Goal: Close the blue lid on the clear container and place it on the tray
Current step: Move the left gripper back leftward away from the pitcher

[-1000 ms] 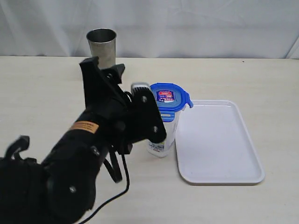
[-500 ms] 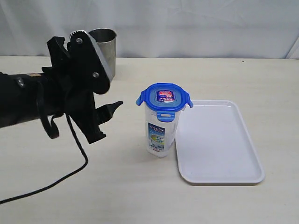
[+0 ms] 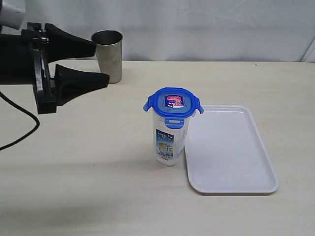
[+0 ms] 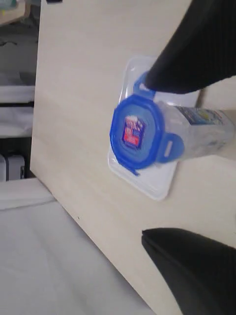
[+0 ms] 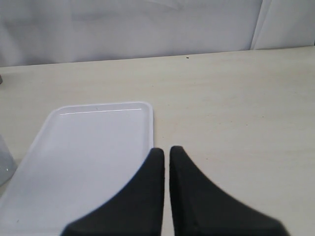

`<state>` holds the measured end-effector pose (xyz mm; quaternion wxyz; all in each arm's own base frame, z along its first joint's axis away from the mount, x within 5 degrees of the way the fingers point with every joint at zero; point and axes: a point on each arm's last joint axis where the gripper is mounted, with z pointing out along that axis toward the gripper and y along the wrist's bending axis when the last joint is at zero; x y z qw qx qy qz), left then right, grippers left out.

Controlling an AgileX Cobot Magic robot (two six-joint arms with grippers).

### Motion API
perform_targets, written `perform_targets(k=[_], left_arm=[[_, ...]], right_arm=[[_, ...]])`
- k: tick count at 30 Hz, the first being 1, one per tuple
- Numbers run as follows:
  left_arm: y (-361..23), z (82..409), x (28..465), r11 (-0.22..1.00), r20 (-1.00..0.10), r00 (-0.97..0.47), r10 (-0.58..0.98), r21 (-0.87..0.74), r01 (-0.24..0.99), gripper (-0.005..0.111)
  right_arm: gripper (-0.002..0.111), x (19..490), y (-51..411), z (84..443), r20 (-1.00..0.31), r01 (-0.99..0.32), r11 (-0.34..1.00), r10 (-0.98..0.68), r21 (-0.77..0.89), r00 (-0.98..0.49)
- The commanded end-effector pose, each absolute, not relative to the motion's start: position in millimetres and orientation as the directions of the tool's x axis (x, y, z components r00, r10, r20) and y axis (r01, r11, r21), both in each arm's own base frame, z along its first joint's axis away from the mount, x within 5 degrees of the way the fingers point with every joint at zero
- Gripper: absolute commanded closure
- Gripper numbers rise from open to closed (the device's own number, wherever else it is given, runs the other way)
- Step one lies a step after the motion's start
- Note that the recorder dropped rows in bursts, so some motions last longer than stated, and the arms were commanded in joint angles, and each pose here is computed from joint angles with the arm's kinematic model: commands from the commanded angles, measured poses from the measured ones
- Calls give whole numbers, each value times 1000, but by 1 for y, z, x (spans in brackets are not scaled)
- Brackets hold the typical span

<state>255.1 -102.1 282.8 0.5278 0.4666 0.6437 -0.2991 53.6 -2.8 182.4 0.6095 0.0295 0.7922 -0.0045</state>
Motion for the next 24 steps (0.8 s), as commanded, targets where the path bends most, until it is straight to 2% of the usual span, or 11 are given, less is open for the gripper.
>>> perform_targets(k=[1, 4, 7, 9, 11, 14, 16, 20, 24], left_arm=[[-92, 273, 261, 402, -960, -32, 279, 86, 912, 35], [-91, 270, 265, 447, -954, -49, 294, 92, 890, 35], [-88, 264, 278, 601, -938, -123, 323, 103, 792, 35], [-87, 259, 284, 657, -921, -164, 355, 121, 744, 36], [-89, 256, 287, 676, -914, -185, 361, 120, 727, 44], [-97, 257, 287, 622, -927, -154, 342, 100, 777, 65], [-102, 260, 285, 565, -936, -120, 332, 95, 820, 77], [-106, 259, 279, 464, -924, -70, 375, 122, 878, 107], [-114, 252, 267, 287, -925, -26, 378, 91, 954, 107]], right_arm=[[104, 53, -3, 182, -967, 51, 998, 39, 27, -250], [104, 53, -3, 182, -967, 51, 998, 39, 27, -250], [104, 53, -3, 182, -967, 51, 998, 39, 27, -250], [104, 53, -3, 182, -967, 51, 998, 39, 27, -250], [104, 53, -3, 182, -967, 51, 998, 39, 27, -250], [104, 53, -3, 183, -968, 52, 999, 30, 17, -249], [104, 54, -5, 186, -976, 52, 997, -48, -60, -213], [104, 56, -4, 204, -985, 52, 983, -174, -175, -23], [104, 56, -1, 217, -976, 46, 984, -175, -171, 128]])
